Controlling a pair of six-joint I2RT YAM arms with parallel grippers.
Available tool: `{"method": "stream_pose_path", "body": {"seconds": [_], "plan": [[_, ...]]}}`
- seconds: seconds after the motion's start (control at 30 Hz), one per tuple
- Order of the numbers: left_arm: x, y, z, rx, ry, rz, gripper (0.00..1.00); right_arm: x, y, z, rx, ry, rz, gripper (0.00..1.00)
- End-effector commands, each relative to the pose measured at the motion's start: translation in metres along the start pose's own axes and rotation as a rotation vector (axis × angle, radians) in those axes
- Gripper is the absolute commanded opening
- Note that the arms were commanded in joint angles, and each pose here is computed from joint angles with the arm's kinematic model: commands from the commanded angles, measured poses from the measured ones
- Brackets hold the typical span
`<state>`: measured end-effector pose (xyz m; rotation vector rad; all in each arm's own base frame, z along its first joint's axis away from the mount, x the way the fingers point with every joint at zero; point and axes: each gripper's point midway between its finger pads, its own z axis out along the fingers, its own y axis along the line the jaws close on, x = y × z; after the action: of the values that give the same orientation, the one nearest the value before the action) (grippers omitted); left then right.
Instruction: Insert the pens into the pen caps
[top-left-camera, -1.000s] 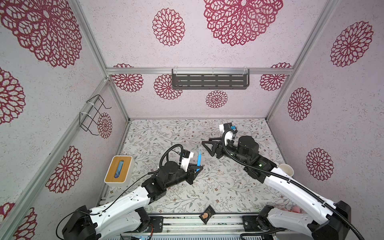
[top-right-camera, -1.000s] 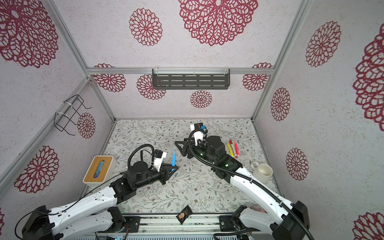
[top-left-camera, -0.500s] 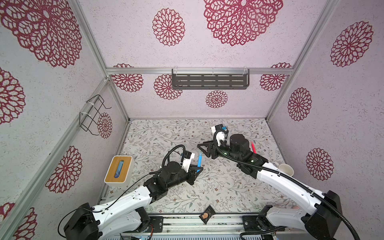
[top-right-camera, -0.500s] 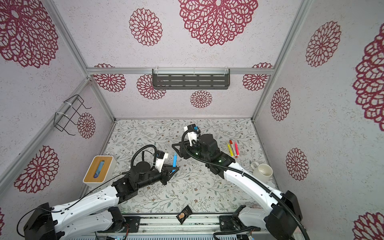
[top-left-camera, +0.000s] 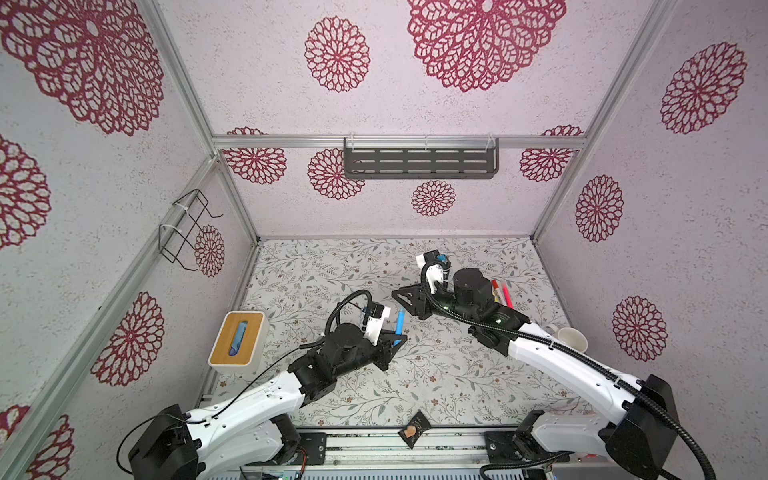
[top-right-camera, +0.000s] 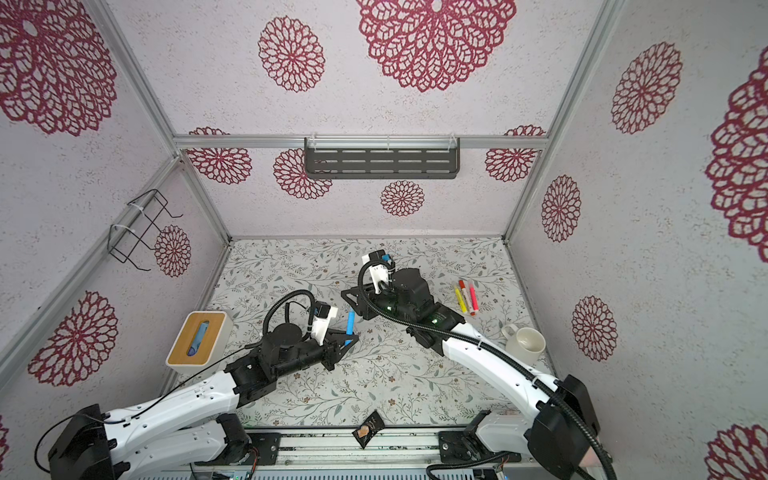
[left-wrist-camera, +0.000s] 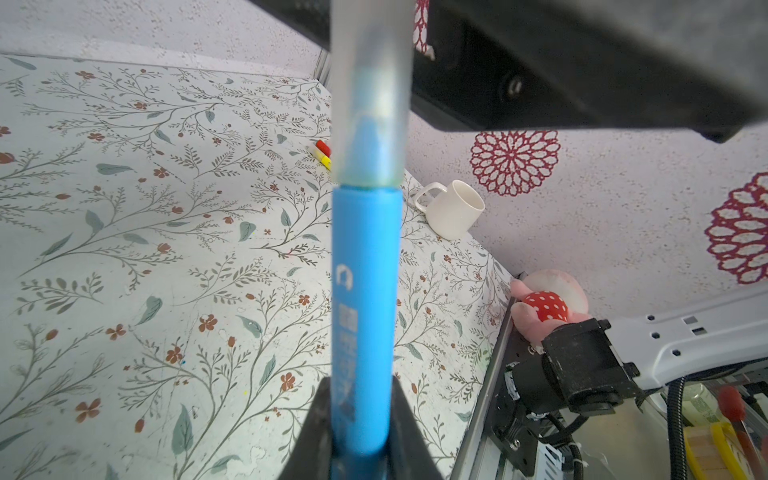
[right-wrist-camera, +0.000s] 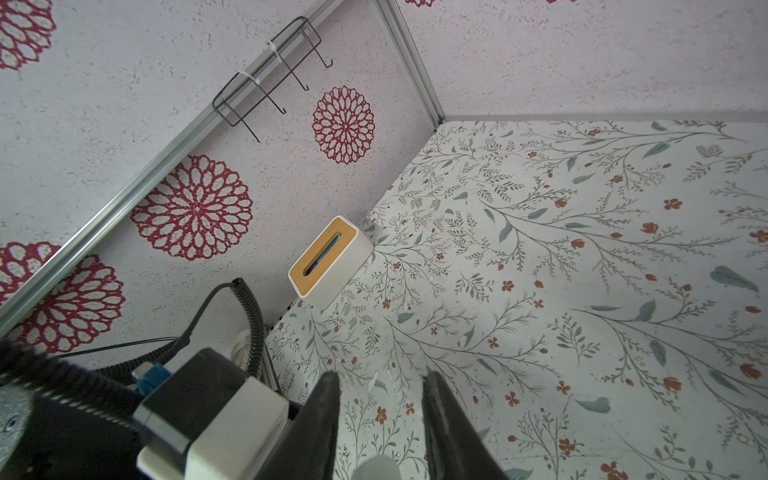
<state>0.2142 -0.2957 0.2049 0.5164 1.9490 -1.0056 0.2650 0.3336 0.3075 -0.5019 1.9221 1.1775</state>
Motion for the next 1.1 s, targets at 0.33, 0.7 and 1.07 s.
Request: {"method": "stream_pose_path", "body": {"seconds": [0.33,0.7,1.07], "plan": [[-0.012,-0.011,0.001,0.024,-0.032,0.023,0.00,-0.018,0.022,-0.002,-0.056,-0.042,-0.031,0.29],[-0.013,-0.011,0.000,0.020,-0.034,0.026,0.00,-0.013,0.022,0.000,-0.050,-0.031,-0.034,0.15],[-0.019,-0.013,-0.005,0.027,-0.058,0.026,0.00,-0.002,0.020,0.001,-0.044,-0.009,-0.027,0.07]]}}
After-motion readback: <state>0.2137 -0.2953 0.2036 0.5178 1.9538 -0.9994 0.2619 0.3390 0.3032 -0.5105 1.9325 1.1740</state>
